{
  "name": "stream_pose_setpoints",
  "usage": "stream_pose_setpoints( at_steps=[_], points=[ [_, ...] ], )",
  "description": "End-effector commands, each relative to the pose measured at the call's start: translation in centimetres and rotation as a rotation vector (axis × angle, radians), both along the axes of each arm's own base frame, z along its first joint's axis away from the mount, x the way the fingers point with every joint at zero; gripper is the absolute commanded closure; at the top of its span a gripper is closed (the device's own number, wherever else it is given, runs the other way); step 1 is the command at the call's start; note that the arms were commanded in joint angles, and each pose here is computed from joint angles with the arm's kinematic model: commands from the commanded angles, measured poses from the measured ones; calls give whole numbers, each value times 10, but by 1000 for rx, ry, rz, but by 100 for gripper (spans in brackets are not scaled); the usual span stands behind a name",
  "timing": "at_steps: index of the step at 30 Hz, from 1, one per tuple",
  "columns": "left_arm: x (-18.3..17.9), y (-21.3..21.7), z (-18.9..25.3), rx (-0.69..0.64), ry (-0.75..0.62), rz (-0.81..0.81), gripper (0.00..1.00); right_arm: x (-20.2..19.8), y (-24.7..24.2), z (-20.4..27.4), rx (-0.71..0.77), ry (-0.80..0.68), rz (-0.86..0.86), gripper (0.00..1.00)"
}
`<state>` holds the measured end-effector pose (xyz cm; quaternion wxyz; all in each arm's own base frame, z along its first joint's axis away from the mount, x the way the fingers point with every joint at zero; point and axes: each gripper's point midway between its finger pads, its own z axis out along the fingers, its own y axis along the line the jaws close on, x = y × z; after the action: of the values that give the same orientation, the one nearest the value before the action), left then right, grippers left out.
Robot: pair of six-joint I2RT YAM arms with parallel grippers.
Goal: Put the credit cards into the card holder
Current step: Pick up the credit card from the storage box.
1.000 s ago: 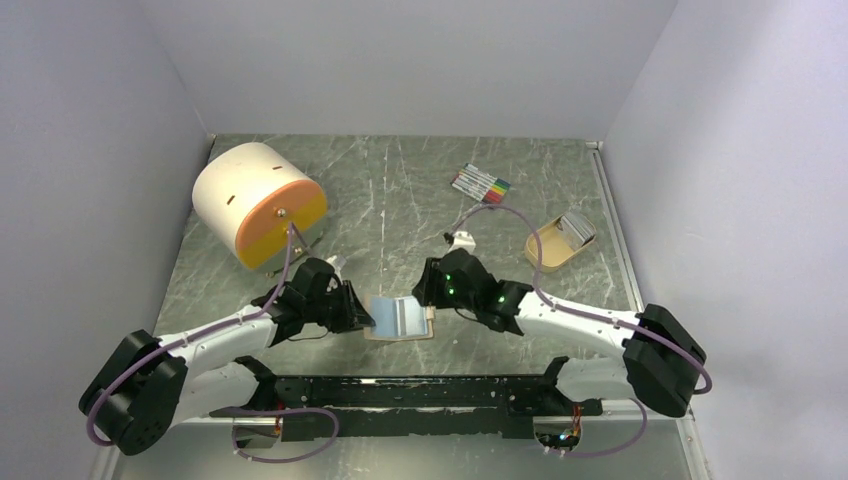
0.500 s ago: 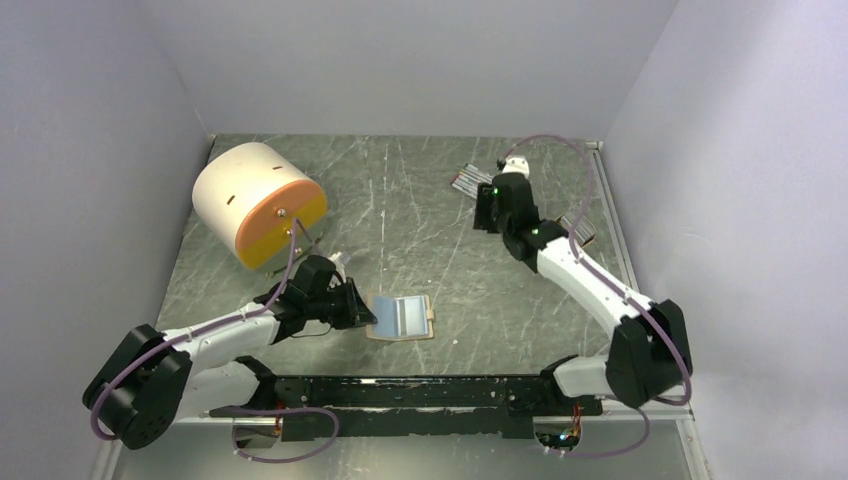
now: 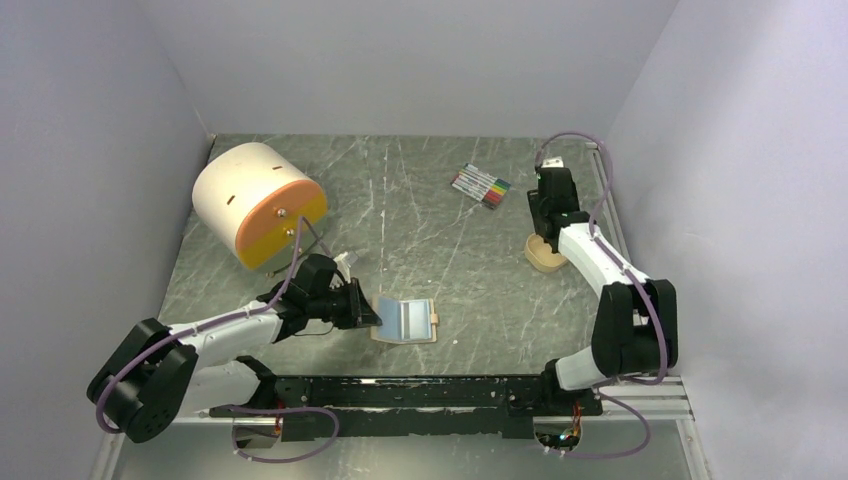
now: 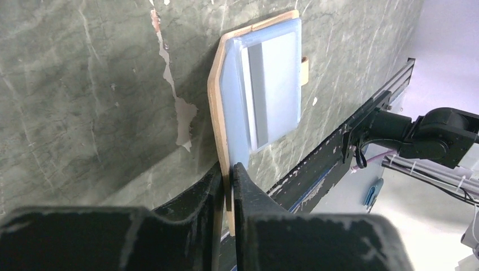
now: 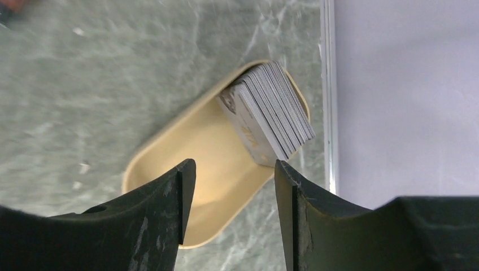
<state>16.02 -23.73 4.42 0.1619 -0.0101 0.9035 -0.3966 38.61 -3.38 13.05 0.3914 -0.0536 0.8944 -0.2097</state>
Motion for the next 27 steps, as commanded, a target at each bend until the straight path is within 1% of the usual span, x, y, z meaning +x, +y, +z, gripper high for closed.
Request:
stream_pose_setpoints(
  at_steps=[1, 4, 7, 13, 16, 21, 27],
  points=[
    [3, -12, 19, -74, -56, -43, 83, -5, -27, -23, -153, 104, 25, 42],
    [1, -13, 19, -86, -48, -46, 82, -4, -39, -30, -201, 132, -3, 41],
    [1, -13, 19, -83, -49, -43, 82, 3, -43, -38, -241, 147, 4, 41],
    [1, -13, 20, -91, -49, -40, 81, 7, -62, -46, -373, 191, -46, 41],
    [2, -14, 21, -93, -50, -37, 81, 11, -62, -48, -379, 186, -40, 41],
    [2, -14, 20, -95, -47, -35, 81, 20, -67, -47, -431, 173, -39, 41],
    [1, -13, 20, -98, -43, -28, 81, 22, -69, -67, -434, 243, -9, 41]
  ],
)
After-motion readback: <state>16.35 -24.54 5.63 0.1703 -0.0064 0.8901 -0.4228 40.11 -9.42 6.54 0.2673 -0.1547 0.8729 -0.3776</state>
